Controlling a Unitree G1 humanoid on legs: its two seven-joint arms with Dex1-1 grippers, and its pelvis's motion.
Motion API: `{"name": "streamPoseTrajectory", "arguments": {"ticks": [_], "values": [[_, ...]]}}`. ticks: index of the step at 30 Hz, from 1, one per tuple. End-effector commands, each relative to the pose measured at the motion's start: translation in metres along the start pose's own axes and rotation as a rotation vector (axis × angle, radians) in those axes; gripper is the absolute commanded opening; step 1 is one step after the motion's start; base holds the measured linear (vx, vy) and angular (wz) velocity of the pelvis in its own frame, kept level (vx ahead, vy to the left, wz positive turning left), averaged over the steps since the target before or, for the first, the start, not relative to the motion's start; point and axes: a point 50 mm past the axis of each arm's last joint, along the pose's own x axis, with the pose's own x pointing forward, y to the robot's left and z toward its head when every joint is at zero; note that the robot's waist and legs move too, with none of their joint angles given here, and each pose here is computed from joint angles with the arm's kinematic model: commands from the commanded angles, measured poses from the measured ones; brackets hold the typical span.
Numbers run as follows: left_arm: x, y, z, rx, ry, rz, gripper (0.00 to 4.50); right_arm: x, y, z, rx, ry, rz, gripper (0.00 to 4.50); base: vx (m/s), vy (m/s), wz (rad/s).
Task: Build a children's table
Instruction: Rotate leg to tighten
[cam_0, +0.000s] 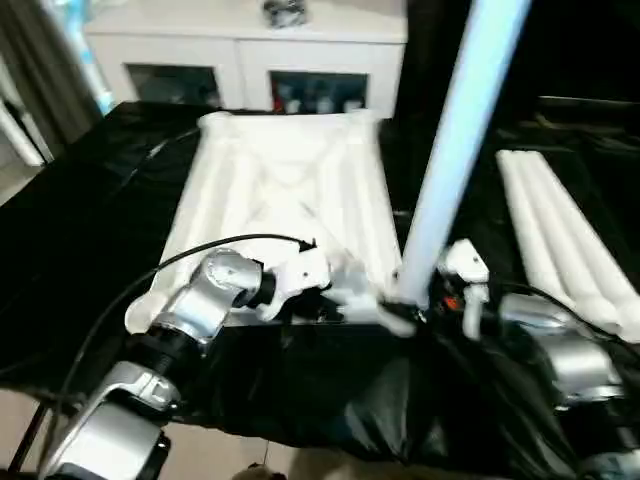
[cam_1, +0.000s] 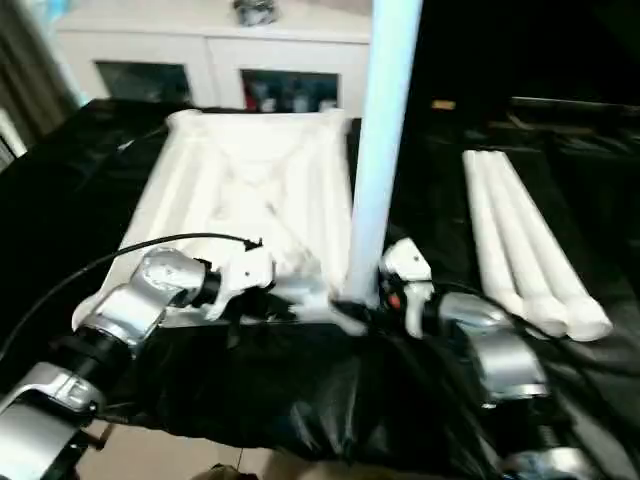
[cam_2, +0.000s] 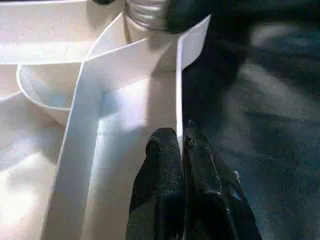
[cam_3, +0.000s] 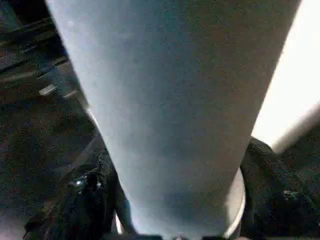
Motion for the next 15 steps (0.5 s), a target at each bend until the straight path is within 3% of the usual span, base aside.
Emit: {"name": "streamPoseTrajectory", "arguments": {"ticks": [1,4,9,10,15], "values": [[0.023,-0.007,0.016,0.0,-0.05,0.014,0.0,0.017,0.003,-0.013,0.023,0.073,-0.12,2.73,0.0,0.0,0.0],[0.044,-0.012,0.029,-0.023,-0.074,0.076,0.0,0.038,0.006,-0.013,0.097,0.061,-0.259,2.72,0.0,0.0,0.0],[0.058,-0.015,0.043,-0.02,-0.101,0.111,0.0,0.057,0.014,-0.006,0.126,0.028,-0.312,2.72,0.0,0.0,0.0],[0.06,-0.016,0.047,-0.013,-0.11,0.111,0.0,0.062,0.017,-0.004,0.129,0.015,-0.31,3.28,0.0,0.0,0.0],[0.057,-0.018,0.052,0.033,-0.146,0.084,0.0,0.059,0.016,0.001,0.112,-0.022,-0.286,3.86,0.0,0.0,0.0]]}}
